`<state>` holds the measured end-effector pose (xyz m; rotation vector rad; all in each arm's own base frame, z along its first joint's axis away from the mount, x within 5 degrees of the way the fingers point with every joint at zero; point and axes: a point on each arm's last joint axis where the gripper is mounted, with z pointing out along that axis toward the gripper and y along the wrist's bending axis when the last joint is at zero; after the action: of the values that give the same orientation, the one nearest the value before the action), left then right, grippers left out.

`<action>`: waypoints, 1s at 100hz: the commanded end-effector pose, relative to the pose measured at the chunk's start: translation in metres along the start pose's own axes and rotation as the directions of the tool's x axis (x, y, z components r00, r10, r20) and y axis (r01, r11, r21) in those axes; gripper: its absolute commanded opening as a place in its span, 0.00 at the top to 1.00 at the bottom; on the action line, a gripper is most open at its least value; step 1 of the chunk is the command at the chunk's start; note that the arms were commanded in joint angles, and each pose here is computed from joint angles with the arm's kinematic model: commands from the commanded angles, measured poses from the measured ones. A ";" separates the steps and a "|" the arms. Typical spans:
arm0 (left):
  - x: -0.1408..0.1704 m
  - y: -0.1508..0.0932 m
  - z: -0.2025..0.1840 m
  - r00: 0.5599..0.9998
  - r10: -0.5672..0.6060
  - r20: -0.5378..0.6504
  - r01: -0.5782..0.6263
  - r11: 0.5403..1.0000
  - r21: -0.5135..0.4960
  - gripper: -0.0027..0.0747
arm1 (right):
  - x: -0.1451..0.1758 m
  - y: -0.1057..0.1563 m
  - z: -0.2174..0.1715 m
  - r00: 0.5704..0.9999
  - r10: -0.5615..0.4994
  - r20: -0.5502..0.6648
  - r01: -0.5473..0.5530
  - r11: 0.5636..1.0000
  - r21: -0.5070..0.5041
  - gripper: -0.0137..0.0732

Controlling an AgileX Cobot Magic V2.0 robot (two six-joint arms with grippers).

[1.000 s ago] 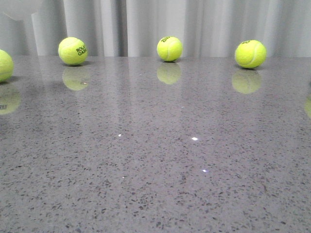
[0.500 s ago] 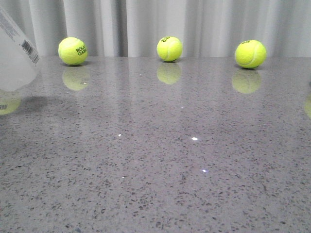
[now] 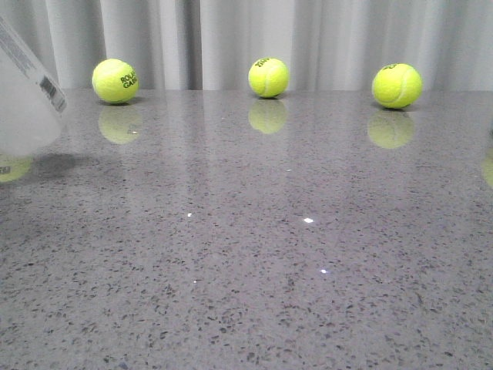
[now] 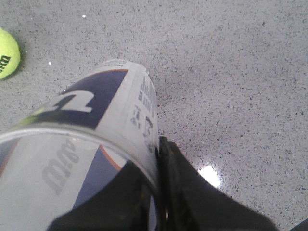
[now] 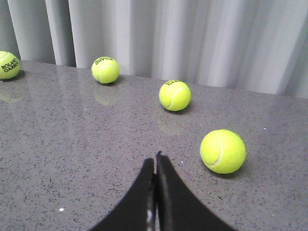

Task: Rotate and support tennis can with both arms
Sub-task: 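Lift the can with the left gripper and stand it upright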

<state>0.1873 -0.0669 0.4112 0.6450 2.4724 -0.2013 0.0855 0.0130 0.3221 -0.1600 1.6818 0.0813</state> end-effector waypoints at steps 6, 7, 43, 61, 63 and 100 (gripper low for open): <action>-0.006 -0.003 0.005 1.000 -0.013 -0.006 0.014 0.999 0.038 0.88 | -0.015 -0.002 -0.002 0.995 0.004 0.101 -0.005 1.000 0.018 0.92; -0.007 -0.003 0.006 1.000 -0.013 -0.009 0.014 0.999 0.038 0.88 | -0.015 -0.002 -0.002 0.995 0.004 0.101 -0.005 1.000 0.018 0.92; -0.029 -0.007 0.023 0.999 0.024 -0.037 -0.021 0.998 0.067 0.35 | -0.015 -0.002 -0.002 0.995 0.004 0.101 -0.005 1.000 0.018 0.92; -0.055 -0.003 0.016 0.999 0.037 0.023 -0.038 0.998 0.050 0.20 | -0.015 -0.002 -0.002 0.995 0.004 0.101 -0.005 1.000 0.018 0.92; -0.057 -0.003 0.016 0.999 0.038 0.026 -0.040 0.998 0.049 0.20 | -0.015 -0.002 -0.002 0.995 0.004 0.101 -0.005 1.000 0.018 0.92; -0.073 0.004 0.014 0.997 0.059 0.051 -0.059 0.998 -0.009 0.21 | -0.015 -0.002 -0.002 0.995 0.004 0.101 -0.005 1.000 0.018 0.92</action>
<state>0.2600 -0.0981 0.4221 0.6980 2.4588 -0.1852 0.0855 0.0130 0.3221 -0.1600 1.6818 0.0813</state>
